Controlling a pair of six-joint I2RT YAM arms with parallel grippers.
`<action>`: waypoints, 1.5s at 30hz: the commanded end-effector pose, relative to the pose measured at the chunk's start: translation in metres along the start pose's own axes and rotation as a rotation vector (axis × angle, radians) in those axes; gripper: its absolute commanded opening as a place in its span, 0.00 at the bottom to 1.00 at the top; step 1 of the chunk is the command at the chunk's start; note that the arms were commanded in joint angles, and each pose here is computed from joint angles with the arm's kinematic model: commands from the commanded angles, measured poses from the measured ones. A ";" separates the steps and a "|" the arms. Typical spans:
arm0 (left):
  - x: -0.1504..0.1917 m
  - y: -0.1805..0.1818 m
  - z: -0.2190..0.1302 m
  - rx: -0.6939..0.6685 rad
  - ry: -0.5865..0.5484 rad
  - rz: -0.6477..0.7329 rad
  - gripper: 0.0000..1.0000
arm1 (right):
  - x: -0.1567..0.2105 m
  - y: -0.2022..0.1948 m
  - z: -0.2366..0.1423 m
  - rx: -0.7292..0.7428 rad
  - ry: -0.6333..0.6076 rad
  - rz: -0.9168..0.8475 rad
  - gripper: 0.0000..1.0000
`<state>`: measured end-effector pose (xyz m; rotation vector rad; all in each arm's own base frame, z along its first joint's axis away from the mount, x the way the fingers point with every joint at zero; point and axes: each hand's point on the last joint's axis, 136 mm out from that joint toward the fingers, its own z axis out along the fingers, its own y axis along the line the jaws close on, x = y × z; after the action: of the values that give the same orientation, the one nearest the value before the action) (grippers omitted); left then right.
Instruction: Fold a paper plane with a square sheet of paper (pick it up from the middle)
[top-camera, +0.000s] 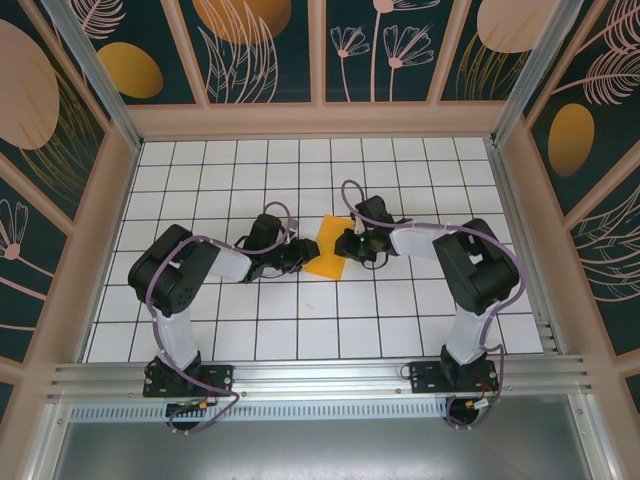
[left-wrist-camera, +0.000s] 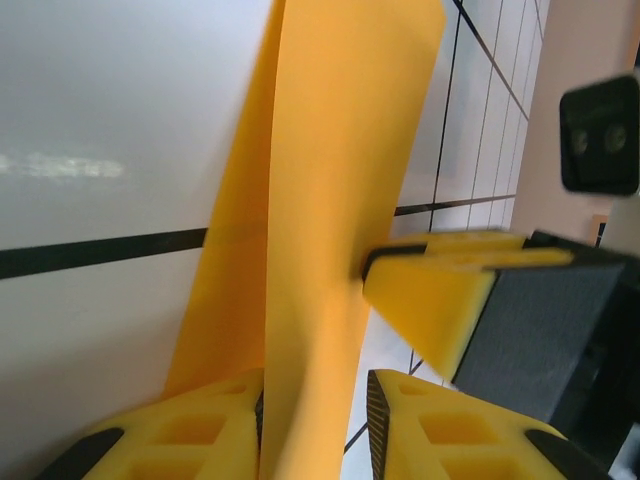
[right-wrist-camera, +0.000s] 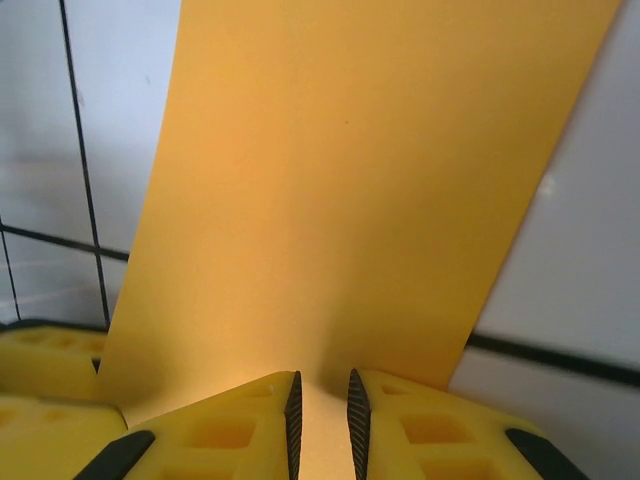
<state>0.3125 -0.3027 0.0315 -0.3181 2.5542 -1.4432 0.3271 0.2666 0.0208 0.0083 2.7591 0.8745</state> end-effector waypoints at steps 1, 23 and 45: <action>0.002 -0.002 -0.007 -0.033 -0.012 0.041 0.32 | -0.006 -0.005 0.009 0.013 0.016 -0.060 0.24; 0.002 -0.028 -0.017 -0.005 -0.026 0.082 0.29 | -0.009 -0.002 0.010 -0.006 0.046 -0.097 0.24; -0.004 0.011 -0.010 -0.160 -0.060 0.044 0.16 | 0.041 0.018 0.009 -0.067 0.154 -0.072 0.12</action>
<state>0.3083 -0.2846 0.0266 -0.3556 2.6195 -1.2201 0.2987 0.2961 0.0306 -0.2148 2.7774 1.0160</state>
